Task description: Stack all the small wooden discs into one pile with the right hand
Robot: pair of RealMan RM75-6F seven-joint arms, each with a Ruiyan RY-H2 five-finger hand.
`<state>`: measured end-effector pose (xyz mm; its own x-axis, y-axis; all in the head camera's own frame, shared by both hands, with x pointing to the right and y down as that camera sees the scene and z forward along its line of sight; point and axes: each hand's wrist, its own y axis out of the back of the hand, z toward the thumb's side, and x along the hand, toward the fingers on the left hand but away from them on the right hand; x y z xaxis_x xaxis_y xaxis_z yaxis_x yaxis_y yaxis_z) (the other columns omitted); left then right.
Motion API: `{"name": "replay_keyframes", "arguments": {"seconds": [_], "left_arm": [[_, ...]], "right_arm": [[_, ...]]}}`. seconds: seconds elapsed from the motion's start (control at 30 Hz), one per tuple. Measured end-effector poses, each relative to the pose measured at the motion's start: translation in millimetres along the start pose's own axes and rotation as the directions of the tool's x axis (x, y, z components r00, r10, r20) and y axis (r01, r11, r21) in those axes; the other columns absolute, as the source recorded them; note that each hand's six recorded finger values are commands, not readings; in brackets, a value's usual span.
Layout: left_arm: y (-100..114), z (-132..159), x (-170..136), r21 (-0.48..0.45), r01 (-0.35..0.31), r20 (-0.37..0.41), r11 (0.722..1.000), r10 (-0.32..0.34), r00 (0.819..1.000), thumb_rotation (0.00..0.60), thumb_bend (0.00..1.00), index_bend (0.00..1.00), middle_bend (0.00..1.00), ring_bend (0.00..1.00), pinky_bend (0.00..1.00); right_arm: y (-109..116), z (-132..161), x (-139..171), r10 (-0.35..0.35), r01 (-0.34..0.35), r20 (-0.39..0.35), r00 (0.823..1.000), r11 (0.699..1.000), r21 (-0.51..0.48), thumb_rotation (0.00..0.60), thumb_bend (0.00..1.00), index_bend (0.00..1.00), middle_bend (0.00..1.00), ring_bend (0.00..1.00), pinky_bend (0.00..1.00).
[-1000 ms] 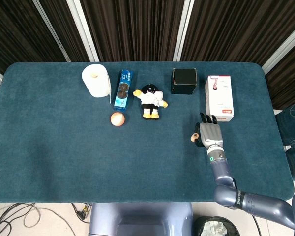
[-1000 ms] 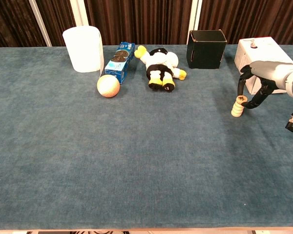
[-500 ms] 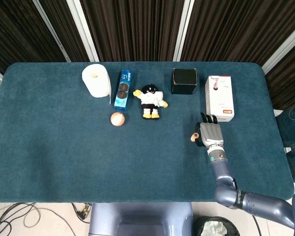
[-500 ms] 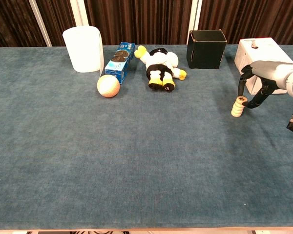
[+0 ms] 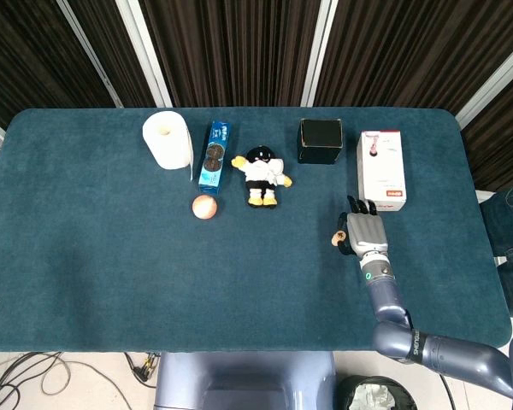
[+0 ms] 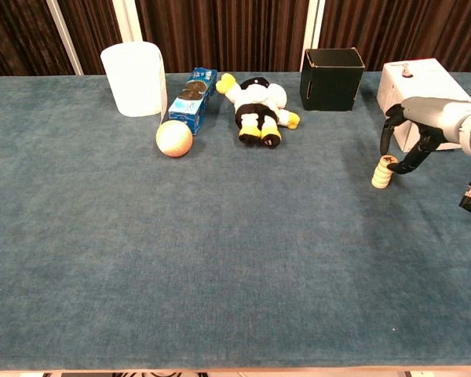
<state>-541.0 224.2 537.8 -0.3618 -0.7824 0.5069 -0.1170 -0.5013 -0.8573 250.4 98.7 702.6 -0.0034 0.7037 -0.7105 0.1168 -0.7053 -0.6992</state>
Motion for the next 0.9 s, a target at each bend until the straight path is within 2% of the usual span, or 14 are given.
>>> {"name": "replay_keyframes", "arguments": {"seconds": [0.3, 0.53, 0.73, 0.9], "left_arm": [[-0.8, 1.1, 0.5, 0.0, 0.003, 0.005, 1.0, -0.003, 1.0, 0.6, 0.15, 0.07, 0.0, 0.0, 0.02], [-0.8, 3.2, 0.2, -0.002, -0.002, 0.019, 1.0, 0.002, 1.0, 0.6, 0.15, 0.03, 0.0, 0.0, 0.02], [-1.6, 5.7, -0.3, 0.005, -0.009, 0.037, 1.0, 0.008, 0.999, 0.6, 0.15, 0.03, 0.0, 0.0, 0.02], [-3.3, 7.2, 1.1, 0.021, -0.01, 0.054, 1.0, 0.009, 0.998, 0.6, 0.15, 0.02, 0.0, 0.0, 0.01]], "right_arm": [[21.3, 28.2, 19.4, -0.038, 0.035, -0.093, 0.995, 0.999, -0.04, 0.6, 0.41, 0.34, 0.0, 0.0, 0.0], [48.2, 49.4, 61.8, -0.118, 0.108, -0.209, 0.971, 0.992, -0.061, 0.6, 0.41, 0.23, 0.0, 0.0, 0.0], [57.7, 36.7, 106.6, -0.2, 0.199, -0.266, 0.943, 0.98, -0.032, 0.6, 0.41, 0.22, 0.0, 0.0, 0.0], [52.8, 6.6, 145.3, -0.254, 0.271, -0.277, 0.927, 0.962, 0.024, 0.6, 0.41, 0.21, 0.0, 0.0, 0.0]]}}
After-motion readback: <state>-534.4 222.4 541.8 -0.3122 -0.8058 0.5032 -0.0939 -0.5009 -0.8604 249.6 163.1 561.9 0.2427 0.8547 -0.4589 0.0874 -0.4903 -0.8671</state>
